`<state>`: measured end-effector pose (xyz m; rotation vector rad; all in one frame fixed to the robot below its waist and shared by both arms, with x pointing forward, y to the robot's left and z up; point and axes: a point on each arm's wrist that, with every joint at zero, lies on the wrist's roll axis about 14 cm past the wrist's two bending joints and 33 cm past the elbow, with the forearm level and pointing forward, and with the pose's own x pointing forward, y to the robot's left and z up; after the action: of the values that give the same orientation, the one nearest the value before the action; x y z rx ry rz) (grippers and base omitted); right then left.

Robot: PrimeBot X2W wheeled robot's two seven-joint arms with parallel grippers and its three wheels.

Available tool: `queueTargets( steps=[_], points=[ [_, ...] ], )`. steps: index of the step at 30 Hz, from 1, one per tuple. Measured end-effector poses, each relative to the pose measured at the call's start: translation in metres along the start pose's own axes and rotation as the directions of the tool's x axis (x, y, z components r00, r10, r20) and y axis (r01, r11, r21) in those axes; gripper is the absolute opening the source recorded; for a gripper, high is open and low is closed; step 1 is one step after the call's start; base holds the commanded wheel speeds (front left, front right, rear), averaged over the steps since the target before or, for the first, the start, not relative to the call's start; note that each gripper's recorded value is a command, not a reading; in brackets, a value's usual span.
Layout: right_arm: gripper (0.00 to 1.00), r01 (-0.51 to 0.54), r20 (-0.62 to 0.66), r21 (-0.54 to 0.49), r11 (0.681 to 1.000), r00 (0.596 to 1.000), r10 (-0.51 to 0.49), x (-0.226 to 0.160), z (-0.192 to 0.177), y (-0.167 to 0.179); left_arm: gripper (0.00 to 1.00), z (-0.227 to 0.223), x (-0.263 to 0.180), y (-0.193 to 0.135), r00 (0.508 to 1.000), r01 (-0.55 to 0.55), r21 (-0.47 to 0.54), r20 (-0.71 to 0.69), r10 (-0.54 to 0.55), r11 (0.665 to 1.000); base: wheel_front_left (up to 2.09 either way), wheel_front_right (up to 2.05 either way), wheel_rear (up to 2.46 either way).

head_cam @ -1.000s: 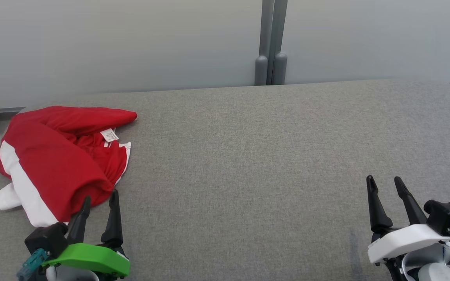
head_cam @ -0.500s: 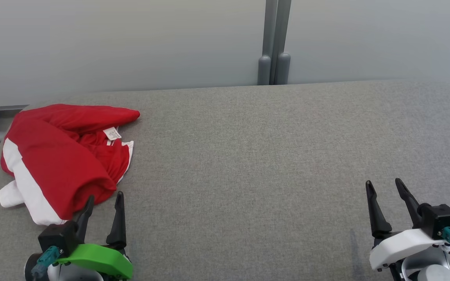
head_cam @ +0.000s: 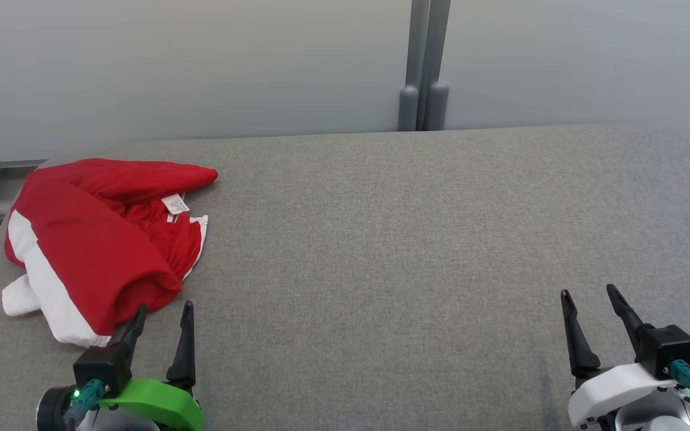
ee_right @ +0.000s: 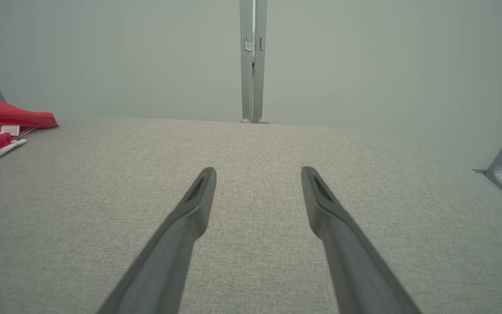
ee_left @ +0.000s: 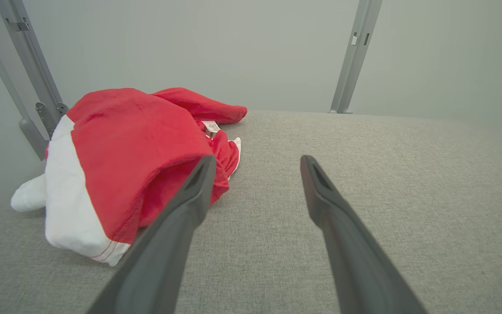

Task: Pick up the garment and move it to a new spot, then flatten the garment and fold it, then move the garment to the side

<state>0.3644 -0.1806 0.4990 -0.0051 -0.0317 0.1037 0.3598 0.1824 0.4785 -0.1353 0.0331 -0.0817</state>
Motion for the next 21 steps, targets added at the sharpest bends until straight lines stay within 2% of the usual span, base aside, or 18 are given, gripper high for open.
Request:
queueTargets(
  steps=[21],
  points=[
    [1.0, -0.032, 0.0, -0.151, 0.988, 0.999, 0.032, -0.002, -0.0028, 0.0011, 1.0, -0.0043, 0.0011, 0.0005, 0.999, 0.035, 0.102, -0.011, -0.034, 0.994, 0.0, 0.0, 0.0]
  ],
)
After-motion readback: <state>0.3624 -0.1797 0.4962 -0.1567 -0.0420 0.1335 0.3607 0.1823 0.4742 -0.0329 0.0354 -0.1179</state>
